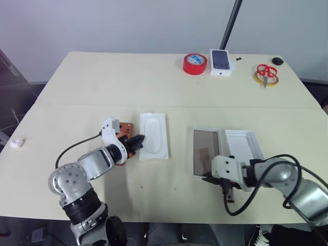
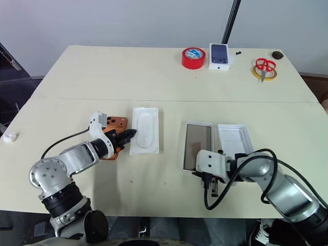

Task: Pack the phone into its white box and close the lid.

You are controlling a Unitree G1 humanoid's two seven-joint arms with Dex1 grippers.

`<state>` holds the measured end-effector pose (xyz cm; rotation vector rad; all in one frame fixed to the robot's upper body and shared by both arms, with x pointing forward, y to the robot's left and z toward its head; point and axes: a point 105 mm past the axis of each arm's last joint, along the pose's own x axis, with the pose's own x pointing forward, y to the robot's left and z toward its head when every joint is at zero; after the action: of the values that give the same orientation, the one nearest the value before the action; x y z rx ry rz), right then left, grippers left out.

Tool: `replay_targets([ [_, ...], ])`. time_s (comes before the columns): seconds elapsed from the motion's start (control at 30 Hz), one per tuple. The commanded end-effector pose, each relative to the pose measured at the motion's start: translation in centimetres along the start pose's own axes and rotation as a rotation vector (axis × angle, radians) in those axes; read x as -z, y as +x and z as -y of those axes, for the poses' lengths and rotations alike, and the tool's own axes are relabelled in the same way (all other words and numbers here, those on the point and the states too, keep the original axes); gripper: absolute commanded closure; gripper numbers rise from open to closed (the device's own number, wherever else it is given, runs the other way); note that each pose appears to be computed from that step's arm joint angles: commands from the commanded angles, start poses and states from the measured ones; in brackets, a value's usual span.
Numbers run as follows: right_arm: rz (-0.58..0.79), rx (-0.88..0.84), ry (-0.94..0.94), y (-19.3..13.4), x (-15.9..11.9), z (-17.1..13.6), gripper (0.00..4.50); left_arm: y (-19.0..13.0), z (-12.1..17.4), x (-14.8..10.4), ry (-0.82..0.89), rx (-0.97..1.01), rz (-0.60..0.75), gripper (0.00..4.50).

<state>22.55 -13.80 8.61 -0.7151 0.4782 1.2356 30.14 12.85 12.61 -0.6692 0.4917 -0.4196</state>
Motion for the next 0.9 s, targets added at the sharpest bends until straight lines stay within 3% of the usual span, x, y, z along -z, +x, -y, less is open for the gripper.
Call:
replay_targets([
  [0.03,0.054,0.005,-0.093,0.5,-2.2,0.2,4.46,-1.1,0.5,-2.0,0.045,0.006,0.075,4.5],
  [0.2,0.107,0.072,-0.143,3.0,-4.4,1.8,4.46,-1.8,0.4,-3.8,0.066,-0.008,0.127,4.5],
  [0.4,0.128,0.13,-0.098,5.3,-6.1,3.3,4.46,-1.3,1.4,-3.3,0.081,0.021,0.108,4.5],
  [0.5,0.168,0.13,-0.074,5.2,-7.0,3.1,3.1,-1.0,2.0,-2.8,0.076,0.043,0.093,4.5],
  [0.63,0.247,0.154,-0.051,2.7,-7.7,3.4,1.1,0.2,3.3,-1.3,0.072,0.086,0.037,4.5],
  [0.9,0.198,0.271,0.003,-2.4,-4.8,6.3,1.1,2.6,4.6,0.5,0.098,0.091,-0.086,4.5],
])
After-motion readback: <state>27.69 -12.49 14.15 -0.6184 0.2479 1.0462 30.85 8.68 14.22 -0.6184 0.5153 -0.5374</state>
